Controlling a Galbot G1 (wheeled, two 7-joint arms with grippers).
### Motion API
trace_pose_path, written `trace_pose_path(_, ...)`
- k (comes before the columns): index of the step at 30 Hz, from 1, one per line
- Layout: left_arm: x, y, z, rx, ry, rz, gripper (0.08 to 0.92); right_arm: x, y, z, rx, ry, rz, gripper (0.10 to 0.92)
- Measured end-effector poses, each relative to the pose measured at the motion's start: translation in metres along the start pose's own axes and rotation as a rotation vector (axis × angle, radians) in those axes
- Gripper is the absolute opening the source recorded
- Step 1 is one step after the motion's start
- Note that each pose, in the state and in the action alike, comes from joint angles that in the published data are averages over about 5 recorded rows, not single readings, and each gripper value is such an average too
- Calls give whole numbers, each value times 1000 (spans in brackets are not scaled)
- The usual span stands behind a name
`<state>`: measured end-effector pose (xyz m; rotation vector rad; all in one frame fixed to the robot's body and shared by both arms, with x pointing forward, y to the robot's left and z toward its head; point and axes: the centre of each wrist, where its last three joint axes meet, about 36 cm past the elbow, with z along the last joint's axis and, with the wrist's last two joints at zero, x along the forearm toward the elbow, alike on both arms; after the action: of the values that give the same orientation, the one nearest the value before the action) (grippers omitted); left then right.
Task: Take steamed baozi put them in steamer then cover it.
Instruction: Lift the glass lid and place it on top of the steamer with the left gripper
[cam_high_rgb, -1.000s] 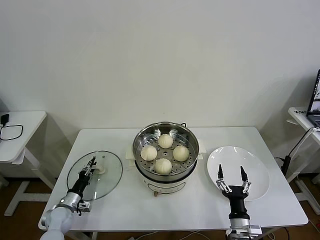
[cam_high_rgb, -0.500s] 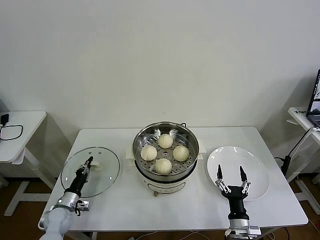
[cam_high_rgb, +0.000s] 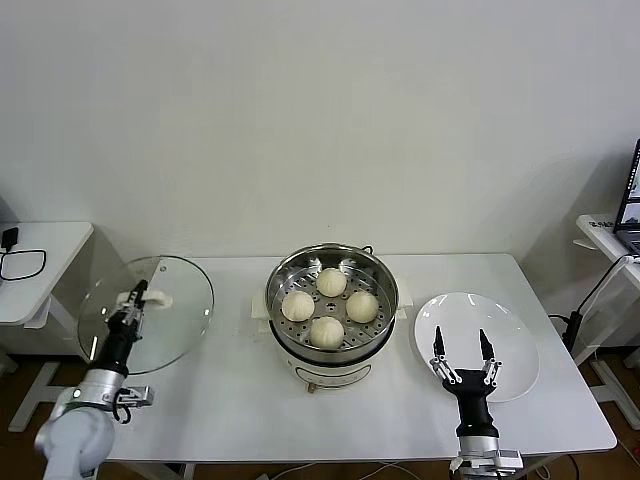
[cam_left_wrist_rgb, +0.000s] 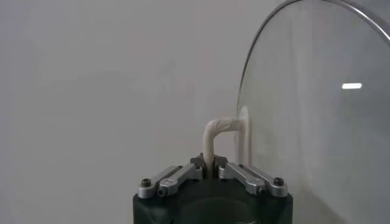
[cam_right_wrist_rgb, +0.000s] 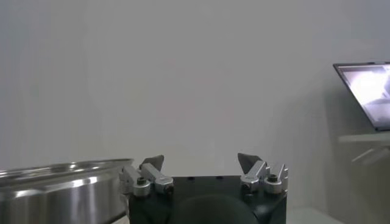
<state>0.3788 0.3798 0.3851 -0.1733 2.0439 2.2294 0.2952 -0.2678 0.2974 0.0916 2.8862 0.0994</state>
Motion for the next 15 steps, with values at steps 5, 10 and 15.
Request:
trace_pose_path(5,-4,48,-25,31,-7,-16,190,0,0,1,-1,-1,1,823)
trace_pose_path(10,-4,83,-66,75,-34,4,190,0,-2,3,2,-3,6,823)
trace_pose_path(15,-3,104,-111,119,-72,42,190,-1,-5,4,10,-4,12,823)
